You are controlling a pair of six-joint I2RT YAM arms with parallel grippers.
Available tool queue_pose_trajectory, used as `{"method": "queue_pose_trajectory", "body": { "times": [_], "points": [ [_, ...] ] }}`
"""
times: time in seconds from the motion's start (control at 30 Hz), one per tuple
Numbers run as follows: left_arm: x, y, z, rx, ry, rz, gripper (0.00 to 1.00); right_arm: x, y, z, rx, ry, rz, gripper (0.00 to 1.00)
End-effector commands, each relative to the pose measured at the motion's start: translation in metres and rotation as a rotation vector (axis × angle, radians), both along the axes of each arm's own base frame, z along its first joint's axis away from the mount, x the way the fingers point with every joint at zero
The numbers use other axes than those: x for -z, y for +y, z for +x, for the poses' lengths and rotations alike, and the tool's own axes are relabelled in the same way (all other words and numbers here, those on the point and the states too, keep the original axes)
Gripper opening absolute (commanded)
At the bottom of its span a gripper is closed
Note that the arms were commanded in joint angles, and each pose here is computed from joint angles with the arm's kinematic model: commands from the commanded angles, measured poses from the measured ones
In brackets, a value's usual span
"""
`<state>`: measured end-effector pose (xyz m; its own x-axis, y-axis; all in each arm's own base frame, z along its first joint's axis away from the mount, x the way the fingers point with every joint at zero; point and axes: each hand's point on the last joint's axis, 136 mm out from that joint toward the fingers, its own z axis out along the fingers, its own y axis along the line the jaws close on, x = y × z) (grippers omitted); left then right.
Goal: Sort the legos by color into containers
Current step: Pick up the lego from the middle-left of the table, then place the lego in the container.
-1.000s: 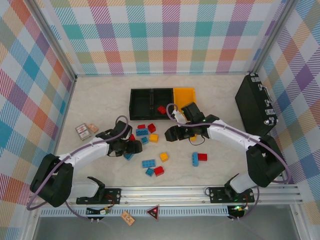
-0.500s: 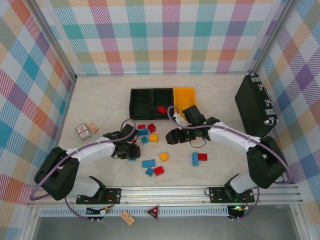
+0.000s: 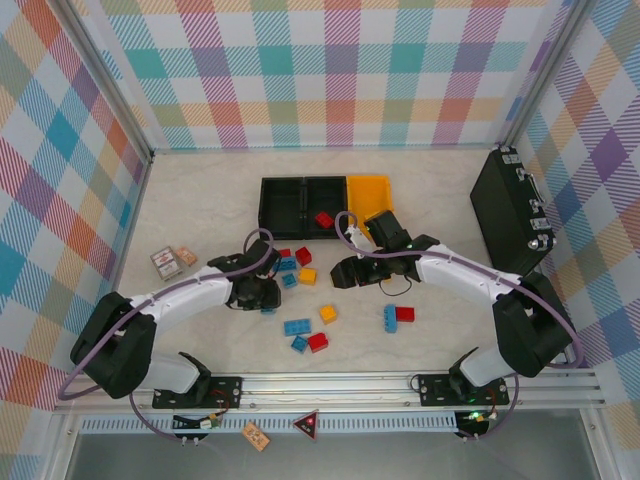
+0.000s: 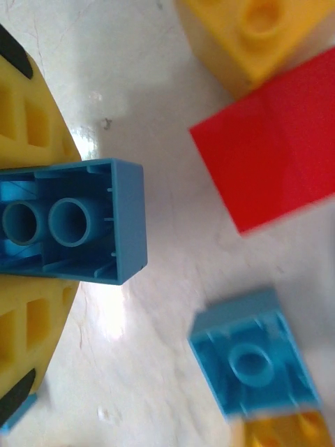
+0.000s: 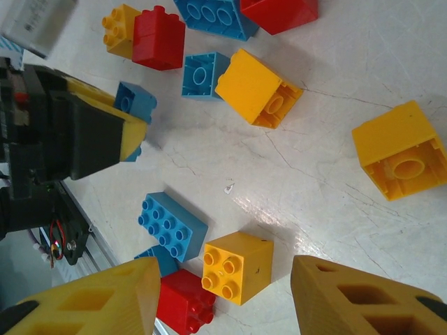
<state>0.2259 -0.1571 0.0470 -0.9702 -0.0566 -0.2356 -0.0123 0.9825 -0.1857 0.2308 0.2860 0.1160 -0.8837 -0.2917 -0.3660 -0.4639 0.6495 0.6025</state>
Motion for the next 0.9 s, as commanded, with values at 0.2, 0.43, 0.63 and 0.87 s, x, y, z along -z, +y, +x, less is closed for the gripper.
{"method": "queue_pose_trajectory", "body": {
  "times": [0.2,0.43,0.63,0.87],
  "points": [
    [-0.054,-0.021,0.052,0.004,-0.105,-0.010,0.25,-0.035,0.014,0.012,0.014,-0.057,0.079,0.53],
    [-0.071,-0.032,0.112,-0.069,-0.169,-0.034,0.25,-0.038,0.012,0.030,0.091,-0.077,0.047,0.53],
    [-0.069,-0.033,0.152,-0.109,-0.163,-0.065,0.25,-0.035,0.010,0.053,0.176,-0.091,-0.001,0.53],
    [-0.056,-0.032,0.184,-0.133,-0.136,-0.021,0.25,-0.033,0.016,0.067,0.205,-0.086,-0.001,0.53]
  ]
}}
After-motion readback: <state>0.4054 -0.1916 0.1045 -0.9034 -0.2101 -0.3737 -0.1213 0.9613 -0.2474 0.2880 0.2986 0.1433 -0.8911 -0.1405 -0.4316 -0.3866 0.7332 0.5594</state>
